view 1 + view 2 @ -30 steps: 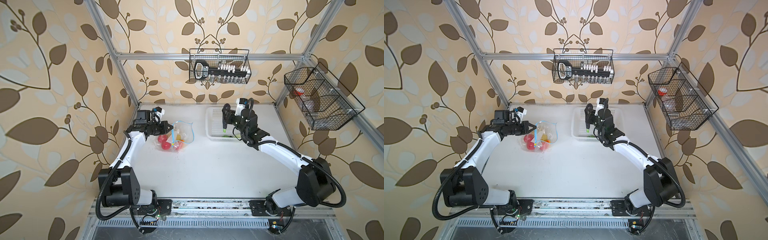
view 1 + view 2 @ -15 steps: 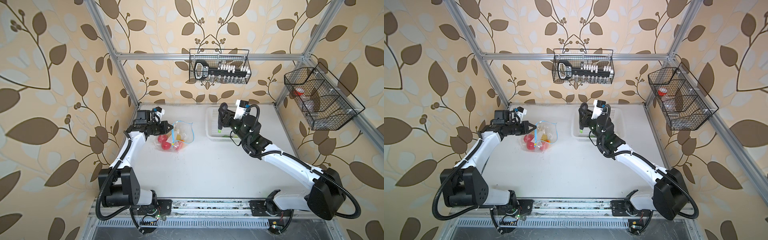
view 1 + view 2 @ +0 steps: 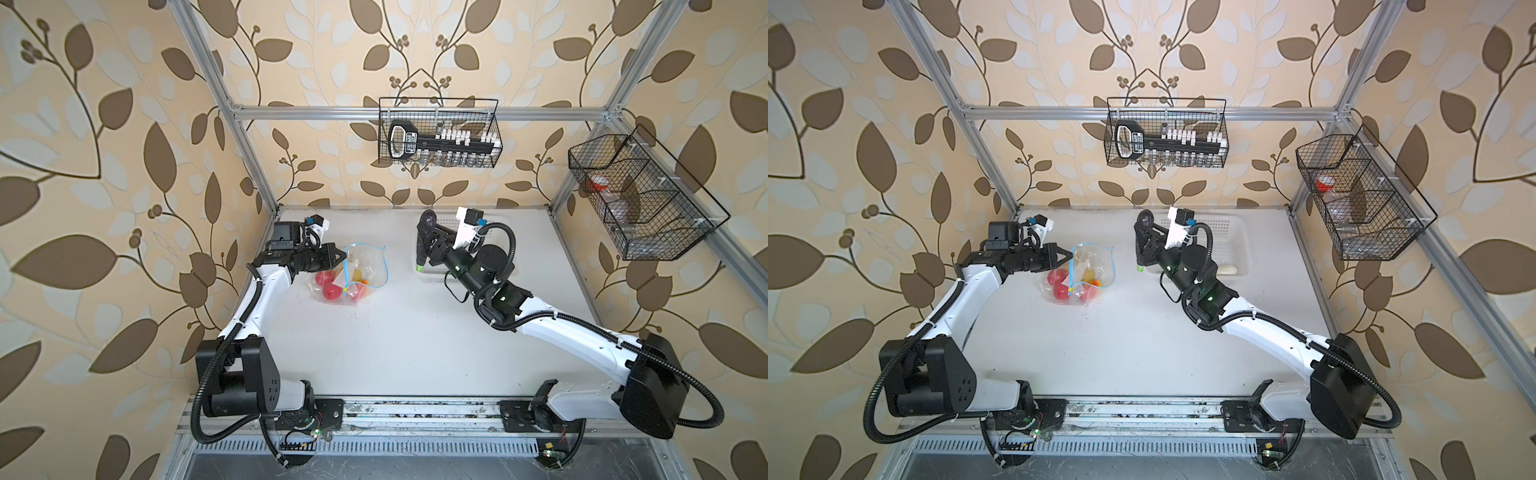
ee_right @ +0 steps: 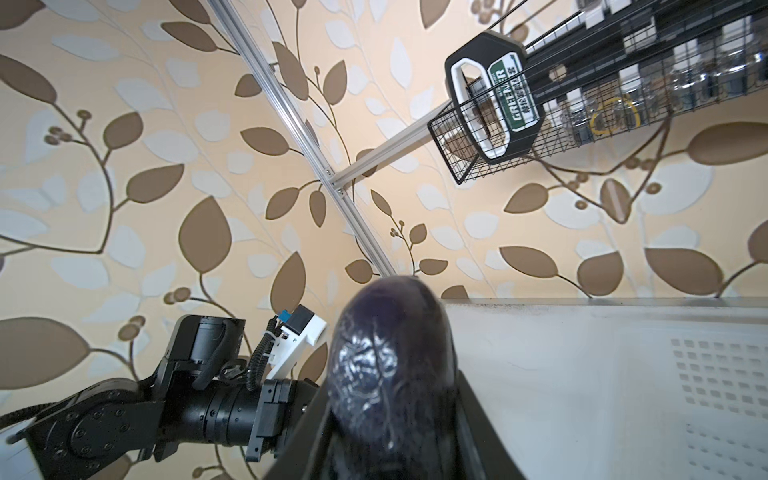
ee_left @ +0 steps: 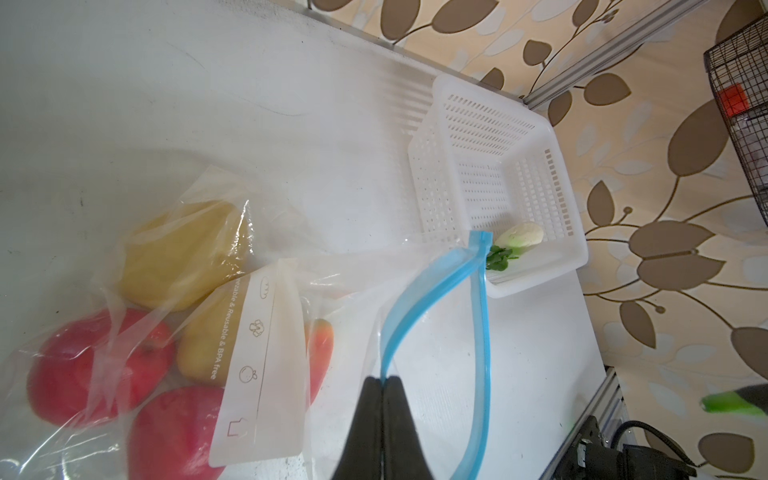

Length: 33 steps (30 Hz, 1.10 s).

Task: Place the food in the zip-top bag and seal the zipper
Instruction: 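Lift the dark eggplant out of the basket with the right gripper, then carry the eggplant to the bag opening and lower it inside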

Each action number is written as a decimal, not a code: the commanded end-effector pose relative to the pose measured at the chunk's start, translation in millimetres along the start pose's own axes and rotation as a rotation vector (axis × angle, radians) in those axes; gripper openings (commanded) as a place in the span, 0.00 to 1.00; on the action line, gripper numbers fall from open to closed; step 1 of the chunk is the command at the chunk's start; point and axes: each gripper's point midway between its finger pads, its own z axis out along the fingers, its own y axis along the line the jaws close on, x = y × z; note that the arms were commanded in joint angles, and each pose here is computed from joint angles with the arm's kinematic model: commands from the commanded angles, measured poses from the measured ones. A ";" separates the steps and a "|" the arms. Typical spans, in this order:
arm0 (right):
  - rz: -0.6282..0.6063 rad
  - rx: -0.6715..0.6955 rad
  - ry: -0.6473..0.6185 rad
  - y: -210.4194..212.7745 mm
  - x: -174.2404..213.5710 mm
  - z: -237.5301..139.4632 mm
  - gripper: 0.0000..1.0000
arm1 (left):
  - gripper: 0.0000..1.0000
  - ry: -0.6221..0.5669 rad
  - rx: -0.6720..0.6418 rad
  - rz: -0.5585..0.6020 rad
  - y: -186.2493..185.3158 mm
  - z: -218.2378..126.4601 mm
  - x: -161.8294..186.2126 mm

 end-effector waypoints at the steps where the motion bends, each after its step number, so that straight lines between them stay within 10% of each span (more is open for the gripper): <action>1: -0.019 0.004 -0.041 7.3 -0.9 -1.0 0.26 | 0.00 -0.044 0.012 0.038 -6.4 -11.3 -6.0; 33: -0.127 -0.069 -0.008 67.1 64.6 75.2 0.24 | 0.00 -0.084 0.063 0.041 -25.0 -30.3 -13.8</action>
